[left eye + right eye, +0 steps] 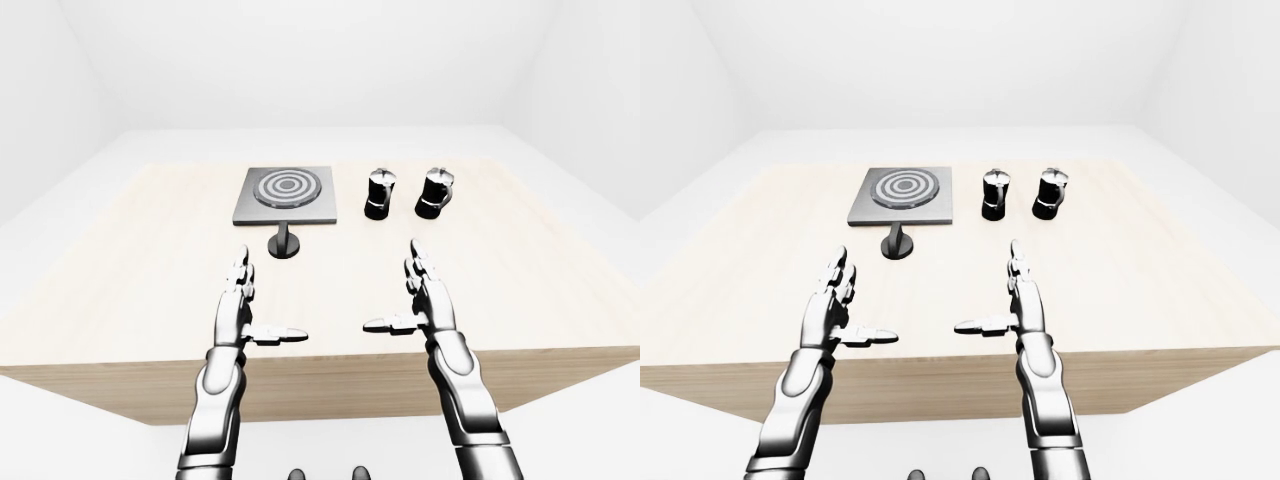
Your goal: Turn off the stove.
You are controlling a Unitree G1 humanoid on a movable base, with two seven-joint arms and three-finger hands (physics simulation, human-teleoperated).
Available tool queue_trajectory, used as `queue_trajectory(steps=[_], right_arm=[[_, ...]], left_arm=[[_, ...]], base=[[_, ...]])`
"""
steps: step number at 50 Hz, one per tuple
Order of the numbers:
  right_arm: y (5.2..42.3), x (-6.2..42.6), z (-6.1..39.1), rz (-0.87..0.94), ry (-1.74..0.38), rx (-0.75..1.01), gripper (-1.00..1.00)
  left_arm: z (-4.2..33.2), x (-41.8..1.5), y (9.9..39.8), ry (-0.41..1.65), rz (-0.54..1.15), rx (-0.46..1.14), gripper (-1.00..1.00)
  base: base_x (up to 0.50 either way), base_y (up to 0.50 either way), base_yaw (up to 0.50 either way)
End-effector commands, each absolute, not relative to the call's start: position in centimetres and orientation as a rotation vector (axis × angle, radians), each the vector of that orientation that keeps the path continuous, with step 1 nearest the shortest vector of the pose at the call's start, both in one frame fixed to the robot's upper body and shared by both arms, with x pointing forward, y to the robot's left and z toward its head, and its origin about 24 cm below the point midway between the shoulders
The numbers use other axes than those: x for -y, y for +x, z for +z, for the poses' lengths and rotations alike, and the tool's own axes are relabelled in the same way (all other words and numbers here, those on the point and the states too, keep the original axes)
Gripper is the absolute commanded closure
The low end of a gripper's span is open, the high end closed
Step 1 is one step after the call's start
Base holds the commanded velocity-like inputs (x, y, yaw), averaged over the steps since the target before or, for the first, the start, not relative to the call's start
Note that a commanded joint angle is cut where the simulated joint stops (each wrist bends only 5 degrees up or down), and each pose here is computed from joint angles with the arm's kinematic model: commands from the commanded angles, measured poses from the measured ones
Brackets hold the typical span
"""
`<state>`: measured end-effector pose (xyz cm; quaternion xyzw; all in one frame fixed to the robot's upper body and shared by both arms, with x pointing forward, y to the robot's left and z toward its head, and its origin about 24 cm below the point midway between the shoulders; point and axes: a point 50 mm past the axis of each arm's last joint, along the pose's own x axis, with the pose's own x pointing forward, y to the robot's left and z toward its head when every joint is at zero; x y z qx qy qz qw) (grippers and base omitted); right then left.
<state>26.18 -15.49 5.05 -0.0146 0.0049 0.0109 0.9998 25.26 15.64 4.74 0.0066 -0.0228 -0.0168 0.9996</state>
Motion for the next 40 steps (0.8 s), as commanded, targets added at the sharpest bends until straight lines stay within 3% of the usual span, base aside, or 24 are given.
queue_trajectory(steps=[1, 8, 13, 15, 18, 22, 40], right_arm=[[26.3, 15.5, 5.1, 0.027, -0.034, -0.014, -1.0], [26.5, 15.4, 5.2, 0.034, -0.037, -0.013, -1.0], [26.9, 15.4, 7.5, 0.051, -0.086, 0.082, -1.0], [27.0, 15.5, 9.0, 0.05, -0.107, 0.143, -1.0], [25.4, 14.7, 16.5, 0.077, -0.215, 0.472, -1.0], [23.9, 13.9, 20.3, 0.107, -0.254, 0.654, -1.0], [23.7, 13.7, 19.5, 0.125, -0.209, 0.62, -1.0]], left_arm=[[4.9, -15.7, 25.4, 0.009, -0.038, 0.048, -1.0], [5.0, -15.7, 25.6, 0.005, -0.035, 0.048, -1.0], [7.9, -15.6, 26.2, -0.004, -0.039, 0.147, -1.0], [10.2, -15.7, 26.4, -0.001, -0.023, 0.232, -1.0], [17.6, -16.4, 25.3, -0.08, -0.006, 0.525, -1.0], [22.1, -17.4, 23.3, -0.167, 0.005, 0.746, -1.0], [20.7, -17.5, 23.9, -0.167, 0.019, 0.672, -1.0]], base=[[0.0, 0.0, 0.0], [0.0, 0.0, 0.0], [0.0, 0.0, 0.0], [0.0, 0.0, 0.0], [0.0, 0.0, 0.0], [0.0, 0.0, 0.0], [0.02, 0.0, 0.0]])
